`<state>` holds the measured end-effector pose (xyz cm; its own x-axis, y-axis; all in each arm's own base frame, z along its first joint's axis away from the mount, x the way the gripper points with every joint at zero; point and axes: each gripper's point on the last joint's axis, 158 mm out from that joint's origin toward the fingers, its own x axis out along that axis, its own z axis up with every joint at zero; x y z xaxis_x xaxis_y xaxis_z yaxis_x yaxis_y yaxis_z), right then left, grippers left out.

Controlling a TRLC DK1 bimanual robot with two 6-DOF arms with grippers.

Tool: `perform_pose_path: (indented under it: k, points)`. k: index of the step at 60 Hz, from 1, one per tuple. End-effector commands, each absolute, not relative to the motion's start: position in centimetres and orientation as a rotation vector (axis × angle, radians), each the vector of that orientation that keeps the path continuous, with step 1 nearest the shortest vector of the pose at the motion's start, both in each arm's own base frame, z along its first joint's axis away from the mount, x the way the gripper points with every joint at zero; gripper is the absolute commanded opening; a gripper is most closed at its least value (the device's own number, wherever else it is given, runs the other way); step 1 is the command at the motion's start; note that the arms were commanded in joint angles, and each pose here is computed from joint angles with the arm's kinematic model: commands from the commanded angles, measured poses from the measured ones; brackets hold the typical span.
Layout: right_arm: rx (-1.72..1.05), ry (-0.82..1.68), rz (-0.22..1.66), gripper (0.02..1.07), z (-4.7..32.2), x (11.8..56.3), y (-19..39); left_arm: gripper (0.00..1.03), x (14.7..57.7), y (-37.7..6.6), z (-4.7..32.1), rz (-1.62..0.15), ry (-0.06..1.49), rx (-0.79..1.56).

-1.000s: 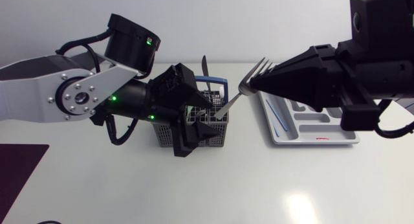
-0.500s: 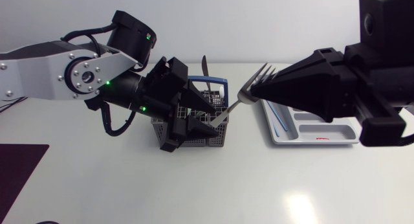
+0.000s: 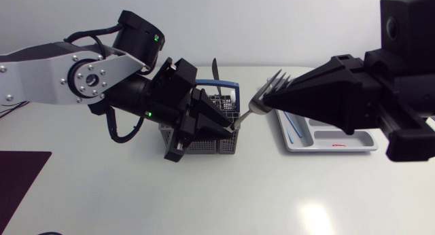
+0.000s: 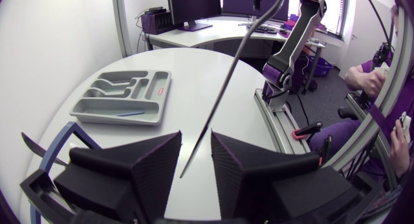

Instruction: Unload the cutlery basket into the drawer organizer.

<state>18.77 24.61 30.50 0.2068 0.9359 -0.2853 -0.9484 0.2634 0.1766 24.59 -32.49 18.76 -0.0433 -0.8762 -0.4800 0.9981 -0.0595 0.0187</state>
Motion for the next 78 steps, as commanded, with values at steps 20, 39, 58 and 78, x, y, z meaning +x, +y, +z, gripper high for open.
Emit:
perform_pose_path:
  k: [20,39,58,78]
  points:
    - [-0.017,0.377,1.331,0.10,30.3,17.8,24.7,0.03,23.8,-33.2,19.0,-1.667,0.354,0.390]
    - [-0.021,0.357,1.320,0.20,30.6,17.4,24.3,0.03,23.3,-32.9,19.5,-1.694,0.351,0.390]
    - [-0.050,0.295,1.309,0.90,31.5,15.2,23.0,0.03,23.4,-32.6,20.6,-1.714,0.337,0.381]
    - [-0.126,0.275,1.254,0.92,28.3,16.8,21.7,0.03,22.1,-31.9,20.6,-1.773,0.339,0.431]
